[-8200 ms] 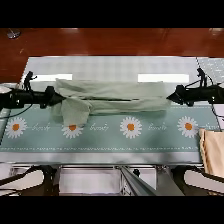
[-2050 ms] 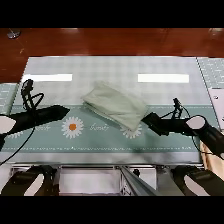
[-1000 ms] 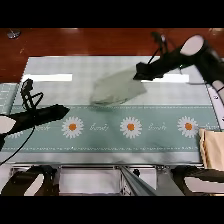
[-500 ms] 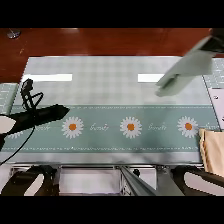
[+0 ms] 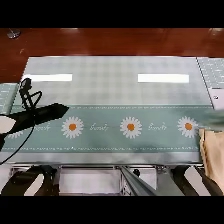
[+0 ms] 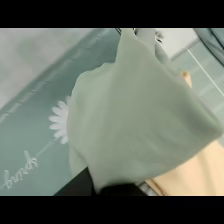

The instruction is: Fold the shirts.

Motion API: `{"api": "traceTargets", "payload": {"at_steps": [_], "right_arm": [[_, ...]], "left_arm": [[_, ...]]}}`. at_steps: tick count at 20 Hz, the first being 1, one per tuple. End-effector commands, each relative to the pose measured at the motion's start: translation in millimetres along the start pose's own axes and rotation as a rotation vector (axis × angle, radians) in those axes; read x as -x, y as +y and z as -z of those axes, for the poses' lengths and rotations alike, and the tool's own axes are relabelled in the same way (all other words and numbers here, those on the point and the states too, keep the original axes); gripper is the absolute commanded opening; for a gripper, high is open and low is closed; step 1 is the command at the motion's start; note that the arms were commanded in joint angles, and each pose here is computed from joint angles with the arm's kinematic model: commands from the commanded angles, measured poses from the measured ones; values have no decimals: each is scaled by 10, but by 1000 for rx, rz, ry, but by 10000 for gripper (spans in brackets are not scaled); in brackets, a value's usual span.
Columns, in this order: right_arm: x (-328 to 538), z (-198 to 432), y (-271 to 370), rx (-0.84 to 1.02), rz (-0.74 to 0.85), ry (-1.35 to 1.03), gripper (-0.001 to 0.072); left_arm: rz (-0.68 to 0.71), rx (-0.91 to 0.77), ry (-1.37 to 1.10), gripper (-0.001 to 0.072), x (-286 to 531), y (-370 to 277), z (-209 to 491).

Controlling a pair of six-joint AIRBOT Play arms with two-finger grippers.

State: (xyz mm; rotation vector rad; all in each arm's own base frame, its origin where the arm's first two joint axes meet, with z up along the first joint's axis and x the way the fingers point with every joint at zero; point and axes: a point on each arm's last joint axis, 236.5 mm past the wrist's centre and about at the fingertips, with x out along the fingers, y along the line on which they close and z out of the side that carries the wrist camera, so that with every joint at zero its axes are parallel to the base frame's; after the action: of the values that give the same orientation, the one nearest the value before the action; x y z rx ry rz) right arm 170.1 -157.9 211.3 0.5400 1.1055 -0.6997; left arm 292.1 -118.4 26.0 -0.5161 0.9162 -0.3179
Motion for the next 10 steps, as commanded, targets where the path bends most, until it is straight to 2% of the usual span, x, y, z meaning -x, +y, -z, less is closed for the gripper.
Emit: {"api": "traceTargets", "payload": {"at_steps": [1,3,4,5,6,7,10], "right_arm": [[-284,837,-807,-254,230,125,30],[-384,1225,-1105,-402,354,143,31],[-436,1312,-1160,-434,381,129,105],[-473,1330,-1214,-440,404,105,396],[-484,1279,-1237,-432,409,85,575],[-490,1181,-1222,-426,392,66,613],[-407,518,-970,-354,230,-31,613]], "left_arm": [[-6,0,-34,18,2,14,-81],[-7,0,-44,18,3,17,-102],[-7,1,-43,19,0,19,-102],[-8,2,-41,18,-6,24,-98],[-10,5,-35,19,-20,34,-89],[-13,7,-32,18,-34,44,-92],[-9,-2,-42,18,-54,-17,-280]]}}
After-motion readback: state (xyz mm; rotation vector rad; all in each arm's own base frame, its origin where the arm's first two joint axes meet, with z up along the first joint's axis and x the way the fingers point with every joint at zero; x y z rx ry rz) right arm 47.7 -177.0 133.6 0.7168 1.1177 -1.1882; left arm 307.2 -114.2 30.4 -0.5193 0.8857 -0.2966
